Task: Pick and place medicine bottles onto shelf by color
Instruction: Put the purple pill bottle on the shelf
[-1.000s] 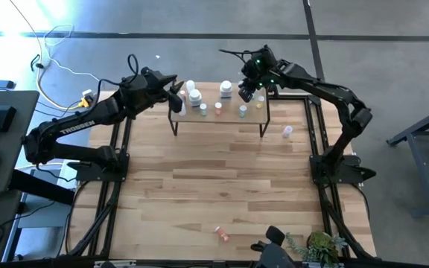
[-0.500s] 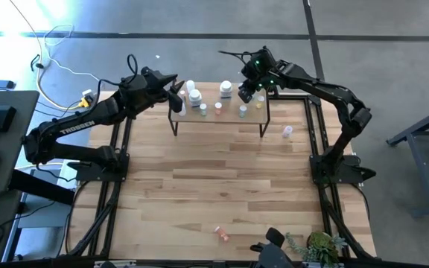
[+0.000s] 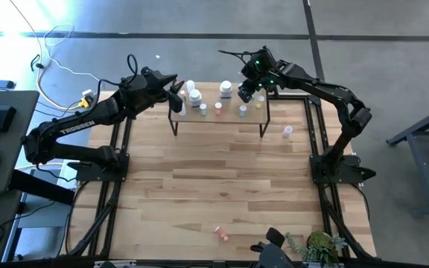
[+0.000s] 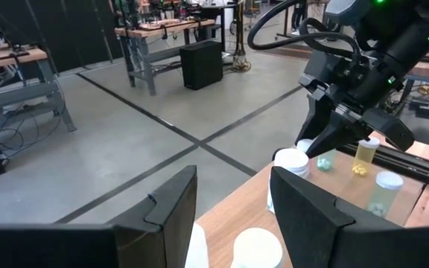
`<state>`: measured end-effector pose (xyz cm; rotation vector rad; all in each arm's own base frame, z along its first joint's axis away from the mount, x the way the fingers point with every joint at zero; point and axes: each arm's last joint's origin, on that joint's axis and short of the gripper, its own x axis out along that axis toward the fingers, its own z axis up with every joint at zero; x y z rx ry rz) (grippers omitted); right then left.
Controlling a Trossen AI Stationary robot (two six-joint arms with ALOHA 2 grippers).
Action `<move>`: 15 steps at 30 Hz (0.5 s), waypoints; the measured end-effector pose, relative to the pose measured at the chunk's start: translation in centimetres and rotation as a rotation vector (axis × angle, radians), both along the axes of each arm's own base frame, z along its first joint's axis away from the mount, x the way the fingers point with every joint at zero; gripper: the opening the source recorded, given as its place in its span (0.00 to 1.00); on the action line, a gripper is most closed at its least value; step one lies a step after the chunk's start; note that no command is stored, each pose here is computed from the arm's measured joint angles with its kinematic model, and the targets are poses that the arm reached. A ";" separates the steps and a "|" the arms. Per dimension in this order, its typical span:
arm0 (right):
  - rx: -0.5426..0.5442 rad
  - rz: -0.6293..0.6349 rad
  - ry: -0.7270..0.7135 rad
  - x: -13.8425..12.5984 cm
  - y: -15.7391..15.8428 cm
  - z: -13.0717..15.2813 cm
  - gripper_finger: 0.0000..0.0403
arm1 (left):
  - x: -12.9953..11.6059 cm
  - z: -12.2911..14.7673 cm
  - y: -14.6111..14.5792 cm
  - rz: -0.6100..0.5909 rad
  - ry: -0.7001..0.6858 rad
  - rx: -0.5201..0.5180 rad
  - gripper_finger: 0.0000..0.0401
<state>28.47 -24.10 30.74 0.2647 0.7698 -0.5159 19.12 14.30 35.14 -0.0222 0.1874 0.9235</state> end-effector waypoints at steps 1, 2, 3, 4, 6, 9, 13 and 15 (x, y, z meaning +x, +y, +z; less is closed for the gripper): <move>0.000 0.000 0.000 0.0 0.0 0.0 0.29 | 0.0 0.0 0.0 0.001 0.000 0.000 0.40; 0.000 0.000 0.000 0.0 0.0 0.0 0.29 | 0.0 0.0 0.0 0.001 0.000 0.000 0.40; 0.000 0.000 0.000 0.0 0.0 0.0 0.29 | 0.0 0.0 0.0 0.002 0.000 0.000 0.40; 0.000 0.000 0.000 0.0 0.0 0.0 0.30 | 0.0 0.0 0.0 0.002 0.000 0.000 0.40; 0.001 0.000 0.000 0.0 0.0 0.0 0.30 | 0.0 0.0 0.0 0.002 0.000 0.000 0.40; 0.000 0.000 0.000 0.0 0.0 0.0 0.30 | 0.0 0.0 0.0 0.002 0.000 0.000 0.40; -0.003 -0.004 0.003 0.0 0.0 0.0 0.30 | 0.0 -0.1 0.0 0.002 0.008 -0.004 0.40; -0.011 -0.002 0.009 0.0 0.0 0.0 0.30 | 0.0 -0.1 0.0 0.002 0.011 -0.007 0.40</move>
